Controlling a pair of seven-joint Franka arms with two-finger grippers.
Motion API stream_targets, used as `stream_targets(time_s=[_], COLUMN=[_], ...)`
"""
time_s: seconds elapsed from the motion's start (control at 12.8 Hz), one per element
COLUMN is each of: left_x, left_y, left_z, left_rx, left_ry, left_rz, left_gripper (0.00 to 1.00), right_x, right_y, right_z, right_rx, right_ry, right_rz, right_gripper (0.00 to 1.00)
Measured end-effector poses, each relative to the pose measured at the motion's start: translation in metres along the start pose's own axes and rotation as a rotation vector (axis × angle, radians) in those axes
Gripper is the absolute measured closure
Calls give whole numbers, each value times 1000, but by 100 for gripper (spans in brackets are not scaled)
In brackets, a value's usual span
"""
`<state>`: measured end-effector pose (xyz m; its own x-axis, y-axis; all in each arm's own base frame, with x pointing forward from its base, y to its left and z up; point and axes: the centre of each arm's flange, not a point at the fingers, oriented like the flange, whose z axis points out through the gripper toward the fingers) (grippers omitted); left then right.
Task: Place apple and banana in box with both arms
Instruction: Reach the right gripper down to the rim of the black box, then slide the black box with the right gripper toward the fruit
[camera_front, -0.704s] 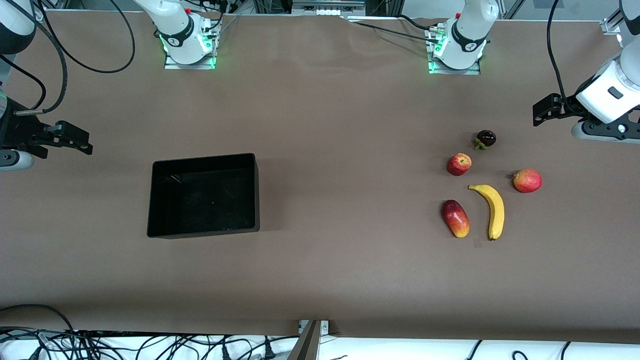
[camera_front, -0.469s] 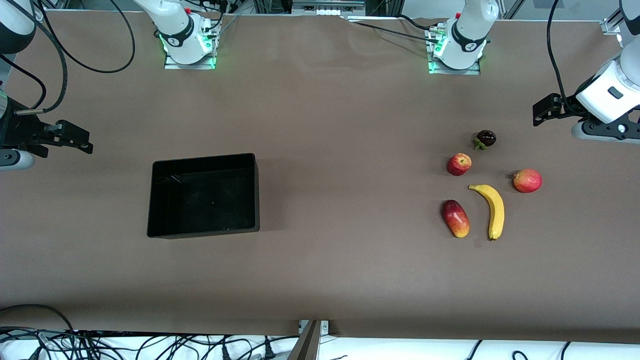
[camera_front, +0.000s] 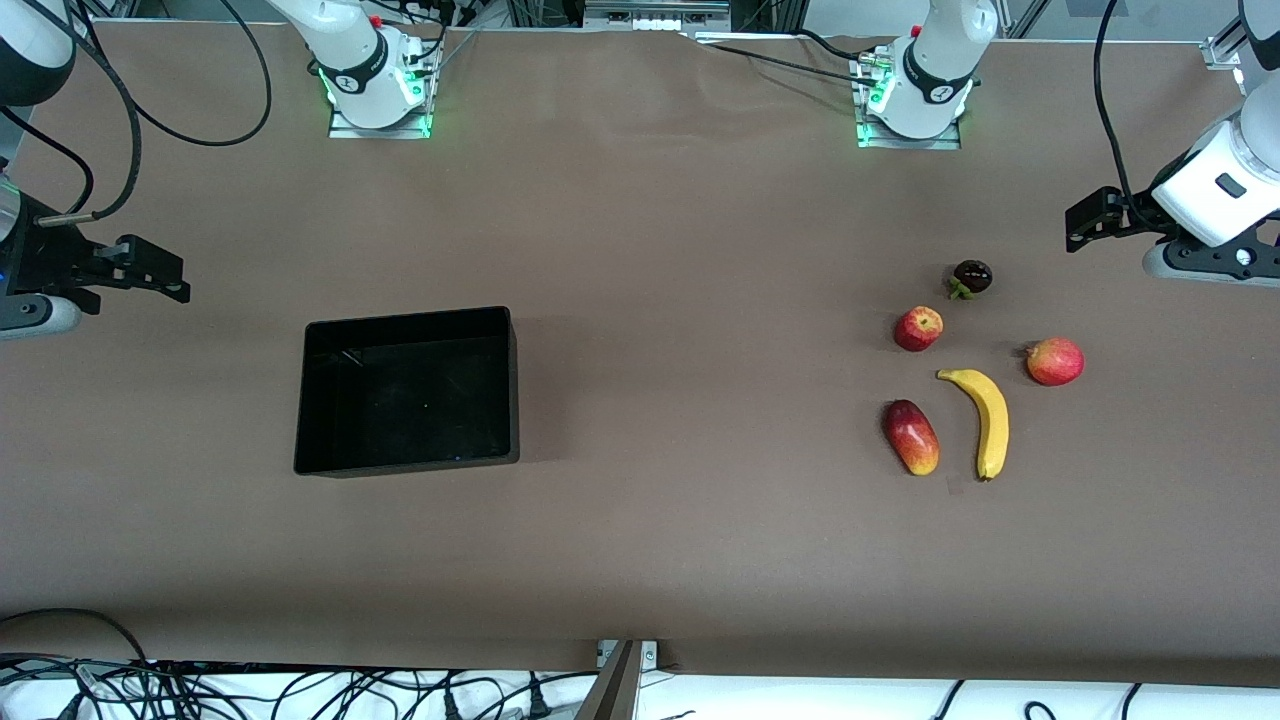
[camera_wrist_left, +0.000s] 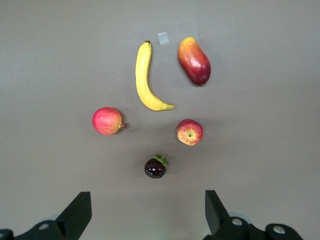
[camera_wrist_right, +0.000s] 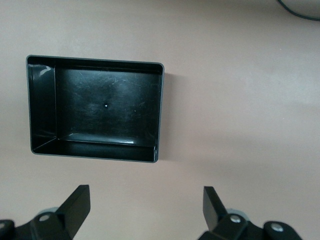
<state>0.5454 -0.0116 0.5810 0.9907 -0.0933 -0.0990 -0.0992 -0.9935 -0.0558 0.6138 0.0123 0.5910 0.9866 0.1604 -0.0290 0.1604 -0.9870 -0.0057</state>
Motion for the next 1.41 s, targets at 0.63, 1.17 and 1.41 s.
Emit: stream_targets(time_s=[0.63,1.17,1.41], left_x=[0,0,0], left_y=[0,0,2], left_z=[0,-1,-1], left_rx=[0,-1,0], left_ry=[1,1,1], left_rz=[0,0,3], left_gripper=[0,0,0], right_x=[29,14,12], right_y=[4,1,1], right_z=[157,321,358], right_rx=[22,18,20], right_ry=[-122,-74,-79], right_rz=[-33,-31,-30], right_gripper=[0,0,5])
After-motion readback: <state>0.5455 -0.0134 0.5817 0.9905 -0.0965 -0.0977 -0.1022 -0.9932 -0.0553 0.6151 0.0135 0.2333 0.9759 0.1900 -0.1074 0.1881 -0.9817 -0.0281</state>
